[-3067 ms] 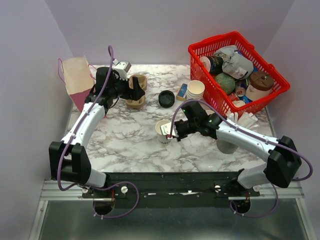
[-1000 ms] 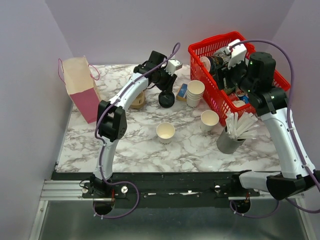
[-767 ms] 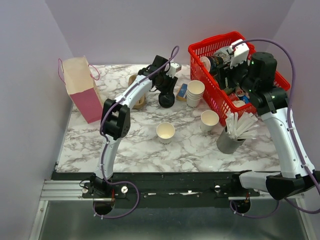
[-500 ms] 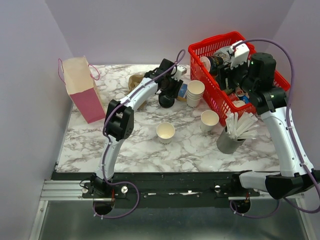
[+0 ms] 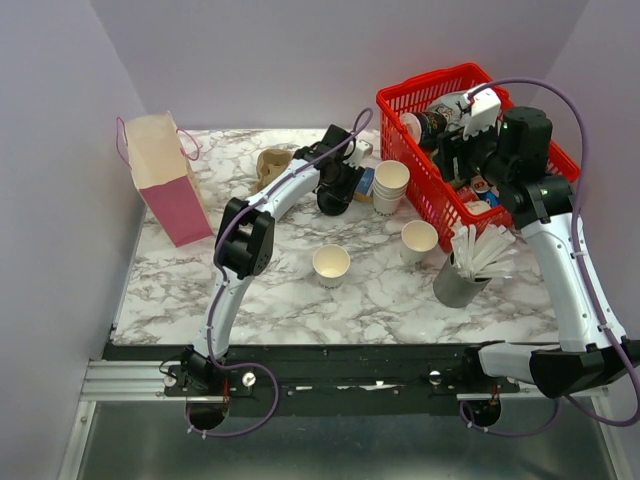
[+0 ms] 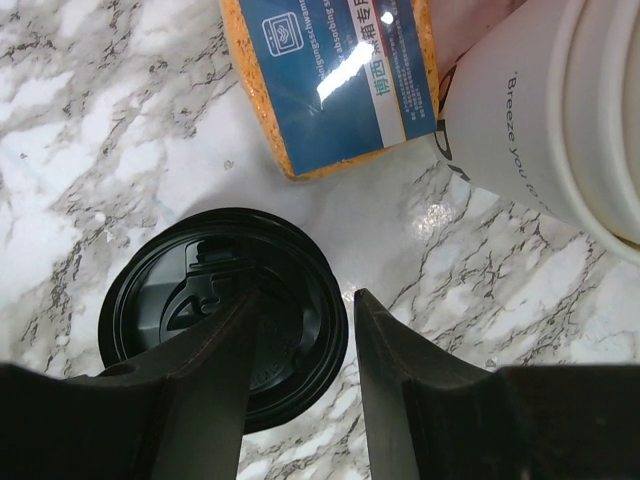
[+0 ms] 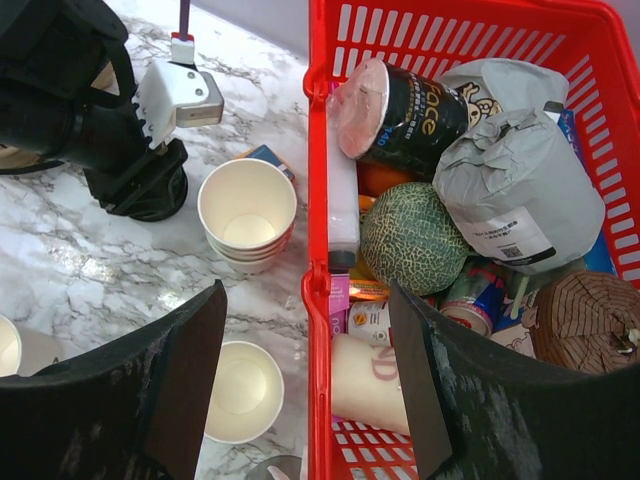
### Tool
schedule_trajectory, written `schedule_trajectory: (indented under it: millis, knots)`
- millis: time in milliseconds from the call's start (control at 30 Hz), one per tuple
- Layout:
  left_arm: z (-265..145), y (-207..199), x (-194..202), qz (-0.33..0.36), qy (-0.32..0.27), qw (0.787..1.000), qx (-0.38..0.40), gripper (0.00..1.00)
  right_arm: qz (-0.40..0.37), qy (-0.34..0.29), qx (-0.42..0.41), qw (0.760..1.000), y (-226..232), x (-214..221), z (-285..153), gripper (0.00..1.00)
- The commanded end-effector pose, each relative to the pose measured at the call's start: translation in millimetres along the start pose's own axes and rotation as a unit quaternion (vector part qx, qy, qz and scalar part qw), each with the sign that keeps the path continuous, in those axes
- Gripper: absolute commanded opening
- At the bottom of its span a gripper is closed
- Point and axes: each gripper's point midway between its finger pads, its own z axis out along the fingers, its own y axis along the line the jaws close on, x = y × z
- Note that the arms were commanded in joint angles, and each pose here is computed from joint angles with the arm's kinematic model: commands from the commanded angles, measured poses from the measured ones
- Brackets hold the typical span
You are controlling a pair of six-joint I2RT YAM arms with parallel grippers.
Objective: Pack the takeout coffee
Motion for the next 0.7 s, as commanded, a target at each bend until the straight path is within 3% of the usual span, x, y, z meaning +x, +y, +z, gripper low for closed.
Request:
schedule_trajectory:
  millis: [0, 267, 533, 667]
  knots:
    - [0.5, -3.0, -8.5, -0.003, -0.008, 1.000, -0.003, 0.50, 0.009, 0.002, -0.004, 1.000, 0.3, 3.8, -1.5, 0.74]
    - [3.1, -7.5, -6.0, 0.000, -0.004, 1.000, 0.001, 0.47, 0.011, 0.004, -0.006, 1.000, -0.1, 4.8, 0.3, 0.74]
    - [5.0, -7.6, -1.3, 0.013, 0.003, 1.000, 0.003, 0.34, 0.012, 0.005, -0.007, 1.000, -0.9, 5.8, 1.9, 0.74]
    - [6.0, -9.6, 0.8, 0.013, 0.006, 1.000, 0.009, 0.33, 0.015, 0.006, -0.006, 1.000, -1.9, 5.9, 2.9, 0.74]
